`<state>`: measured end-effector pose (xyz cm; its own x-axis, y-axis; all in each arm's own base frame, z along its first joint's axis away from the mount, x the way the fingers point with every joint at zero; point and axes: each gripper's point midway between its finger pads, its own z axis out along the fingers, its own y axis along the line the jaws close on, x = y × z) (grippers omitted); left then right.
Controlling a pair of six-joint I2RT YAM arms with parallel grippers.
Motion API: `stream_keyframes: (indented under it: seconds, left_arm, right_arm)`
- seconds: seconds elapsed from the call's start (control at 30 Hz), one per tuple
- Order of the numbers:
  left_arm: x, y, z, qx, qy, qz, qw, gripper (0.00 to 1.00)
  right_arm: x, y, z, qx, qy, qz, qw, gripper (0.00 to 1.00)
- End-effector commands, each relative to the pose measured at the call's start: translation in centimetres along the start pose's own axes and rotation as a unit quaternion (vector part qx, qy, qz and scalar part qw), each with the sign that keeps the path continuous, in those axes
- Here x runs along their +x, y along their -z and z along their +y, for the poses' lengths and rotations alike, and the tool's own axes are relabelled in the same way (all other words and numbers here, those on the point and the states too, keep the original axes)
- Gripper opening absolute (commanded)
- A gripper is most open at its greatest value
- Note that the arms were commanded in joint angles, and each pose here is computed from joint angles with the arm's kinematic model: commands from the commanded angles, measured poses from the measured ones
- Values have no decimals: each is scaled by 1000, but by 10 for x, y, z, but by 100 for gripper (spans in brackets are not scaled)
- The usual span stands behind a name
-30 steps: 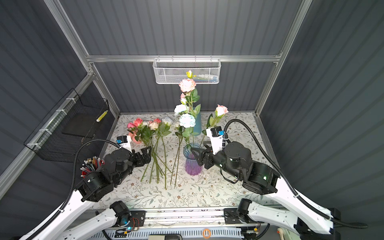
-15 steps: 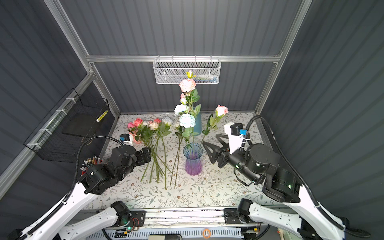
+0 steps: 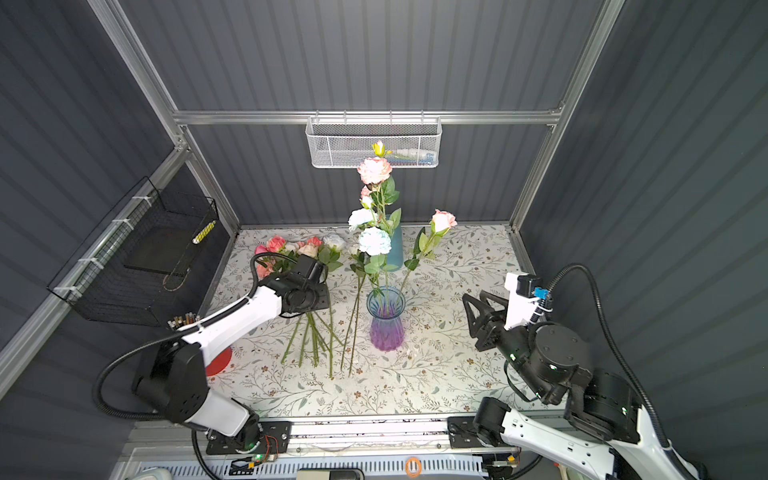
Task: Arrange the flowers into the vase
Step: 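Lower left gripper onto the remaining flower stems while right gripper returns toward the vase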
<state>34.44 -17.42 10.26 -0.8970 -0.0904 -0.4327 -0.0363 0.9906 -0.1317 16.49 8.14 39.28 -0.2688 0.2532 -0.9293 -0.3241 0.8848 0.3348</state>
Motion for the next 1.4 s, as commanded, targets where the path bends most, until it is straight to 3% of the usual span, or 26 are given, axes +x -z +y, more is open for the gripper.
stream_keyframes:
  seconds: [0.0, 0.1, 0.3, 0.53, 0.63, 0.83, 1.1, 1.37]
  left_arm:
    - [-9, -19, -28, 34, -9, 22, 999, 49]
    - [-8, -47, -32, 23, -4, 46, 999, 49]
    - [-10, -67, -21, -26, -1, 54, 998, 35]
    - [-12, -46, -27, 8, 3, 32, 999, 39]
    - [-15, -38, -18, -7, 5, 16, 1000, 44]
    - [2, -63, -2, -45, 19, 35, 998, 48]
    - [16, -79, -15, -6, 11, 55, 998, 36]
    - [10, -74, -27, 28, -15, 47, 998, 7]
  right_arm:
    - [9, 0, -12, 28, -13, 10, 999, 46]
    - [15, -8, -8, 30, 1, 20, 999, 47]
    - [18, -26, 0, 37, 34, 13, 999, 48]
    - [22, -44, 7, 45, 66, 3, 997, 48]
    - [22, -53, 13, 43, 73, 3, 996, 49]
    - [33, -79, 33, 7, 36, 31, 999, 47]
    - [40, -102, 44, -8, 20, 66, 998, 46]
    - [24, -123, 60, -17, 43, 85, 995, 46]
